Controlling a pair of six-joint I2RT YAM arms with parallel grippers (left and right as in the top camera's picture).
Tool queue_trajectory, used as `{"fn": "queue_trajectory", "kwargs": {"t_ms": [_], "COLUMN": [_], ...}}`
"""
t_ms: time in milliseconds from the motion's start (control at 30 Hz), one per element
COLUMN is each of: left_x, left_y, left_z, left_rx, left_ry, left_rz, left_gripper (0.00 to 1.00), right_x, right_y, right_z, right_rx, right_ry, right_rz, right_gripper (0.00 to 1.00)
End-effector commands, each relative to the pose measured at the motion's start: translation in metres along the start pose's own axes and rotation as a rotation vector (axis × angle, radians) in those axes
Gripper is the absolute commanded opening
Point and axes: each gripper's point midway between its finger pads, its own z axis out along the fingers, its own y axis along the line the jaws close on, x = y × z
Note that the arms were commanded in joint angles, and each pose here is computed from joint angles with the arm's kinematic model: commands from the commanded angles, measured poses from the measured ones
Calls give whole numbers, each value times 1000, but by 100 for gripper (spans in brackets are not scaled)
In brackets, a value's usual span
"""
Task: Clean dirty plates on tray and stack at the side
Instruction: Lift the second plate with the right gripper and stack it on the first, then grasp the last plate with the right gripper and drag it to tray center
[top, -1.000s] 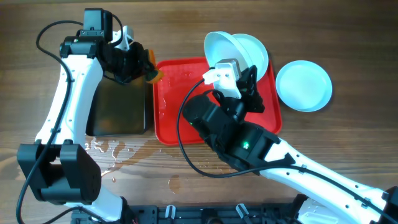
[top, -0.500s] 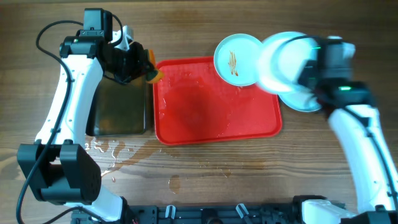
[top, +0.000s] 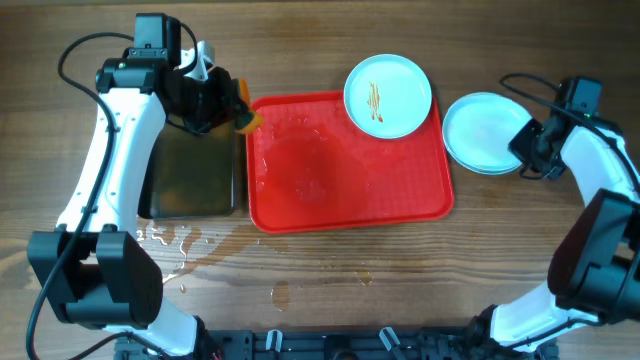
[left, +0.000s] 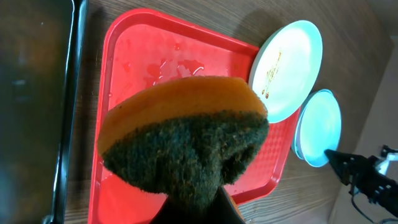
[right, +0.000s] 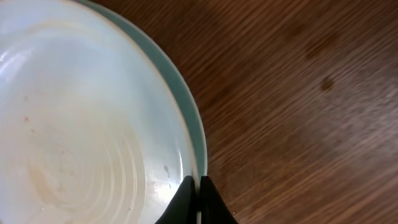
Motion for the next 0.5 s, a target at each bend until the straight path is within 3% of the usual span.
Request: {"fn": "queue_trajectory", "kwargs": {"t_ms": [0,167,333,467], "left_x": [1,-1,-3,-3], "left_y": [-1,-2,-3,-3], "left_z": [3,3,3,3], "left_rx": [4,7,11,11], "left_ry": [7,1,-8,-8], "left_rz": [18,21,27,26], "left_gripper": [4,4,4,4], "right_x": [5,-5,34,63], "right_y": [22,73,160,202], "right_z": [-5,-59,-75,-55], "right_rx": [-124,-392,-490,-394], "right_ry": [37,-4,-14,-45], "right_rz": [-55,-145,-268,-173], "right_gripper": [31,49,50,50]}}
